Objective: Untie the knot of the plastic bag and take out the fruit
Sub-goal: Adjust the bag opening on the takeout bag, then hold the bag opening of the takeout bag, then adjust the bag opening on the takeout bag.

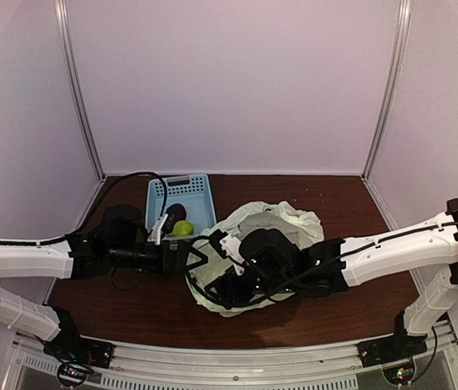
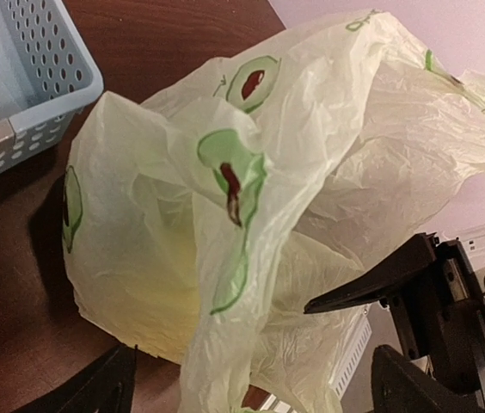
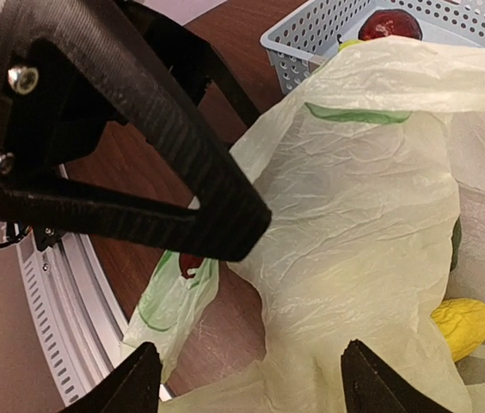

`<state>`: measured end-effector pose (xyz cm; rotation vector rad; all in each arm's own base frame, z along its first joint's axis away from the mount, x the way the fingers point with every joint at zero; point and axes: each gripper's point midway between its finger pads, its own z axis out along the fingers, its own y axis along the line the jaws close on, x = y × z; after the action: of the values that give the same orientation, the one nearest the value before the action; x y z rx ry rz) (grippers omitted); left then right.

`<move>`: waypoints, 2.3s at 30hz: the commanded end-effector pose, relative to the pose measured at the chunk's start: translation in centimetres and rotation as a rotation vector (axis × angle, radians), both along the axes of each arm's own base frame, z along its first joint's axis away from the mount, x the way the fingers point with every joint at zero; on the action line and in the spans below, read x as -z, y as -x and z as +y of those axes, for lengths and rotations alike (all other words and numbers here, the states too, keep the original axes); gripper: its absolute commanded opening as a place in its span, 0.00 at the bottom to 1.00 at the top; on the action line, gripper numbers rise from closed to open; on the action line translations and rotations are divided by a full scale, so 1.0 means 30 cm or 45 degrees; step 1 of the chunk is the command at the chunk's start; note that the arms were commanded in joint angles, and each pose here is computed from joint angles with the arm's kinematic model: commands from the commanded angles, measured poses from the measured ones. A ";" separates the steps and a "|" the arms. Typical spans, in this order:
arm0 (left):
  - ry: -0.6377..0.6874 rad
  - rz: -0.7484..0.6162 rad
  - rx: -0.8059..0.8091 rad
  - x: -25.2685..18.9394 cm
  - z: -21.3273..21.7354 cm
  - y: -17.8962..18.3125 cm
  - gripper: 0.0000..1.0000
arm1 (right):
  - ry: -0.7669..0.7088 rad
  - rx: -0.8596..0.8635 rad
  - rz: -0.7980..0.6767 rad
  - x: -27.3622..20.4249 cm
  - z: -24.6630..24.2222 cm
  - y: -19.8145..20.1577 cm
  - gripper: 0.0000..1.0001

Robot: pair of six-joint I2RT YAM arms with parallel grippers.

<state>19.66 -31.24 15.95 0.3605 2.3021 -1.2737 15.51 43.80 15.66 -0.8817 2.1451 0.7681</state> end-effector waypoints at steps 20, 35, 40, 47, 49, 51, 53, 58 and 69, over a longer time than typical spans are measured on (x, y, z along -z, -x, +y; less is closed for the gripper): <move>-0.087 -0.038 -0.025 0.042 -0.036 -0.019 0.00 | -0.078 0.180 0.086 -0.025 -0.124 -0.142 0.77; -0.106 -0.043 -0.039 0.046 -0.026 -0.022 0.00 | 0.055 0.180 0.247 0.180 -0.151 -0.197 0.67; -0.108 -0.042 -0.041 0.047 -0.025 -0.022 0.00 | 0.028 0.108 0.297 0.203 -0.106 -0.169 0.67; -0.120 -0.041 -0.049 0.058 -0.021 -0.024 0.00 | -0.040 0.039 0.323 0.177 -0.058 -0.132 0.23; -0.124 -0.049 -0.052 0.059 -0.023 -0.031 0.00 | -0.085 0.048 0.304 0.147 -0.048 -0.141 0.08; -0.121 -0.064 -0.047 0.053 -0.033 -0.039 0.00 | -0.098 0.081 0.281 0.130 -0.059 -0.158 0.00; -0.108 -0.104 -0.035 0.026 -0.057 -0.058 0.00 | -0.099 0.134 0.247 0.112 -0.083 -0.185 0.00; -0.069 -0.188 0.031 -0.034 -0.151 -0.110 0.00 | -0.085 0.243 0.170 0.065 -0.162 -0.250 0.00; -0.021 -0.394 0.065 -0.153 -0.289 -0.231 0.00 | -0.130 0.364 -0.024 -0.097 -0.327 -0.291 0.00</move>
<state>25.33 -38.73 18.13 0.5271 2.1841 -1.1519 24.17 35.84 18.50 -0.5197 2.1593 0.7886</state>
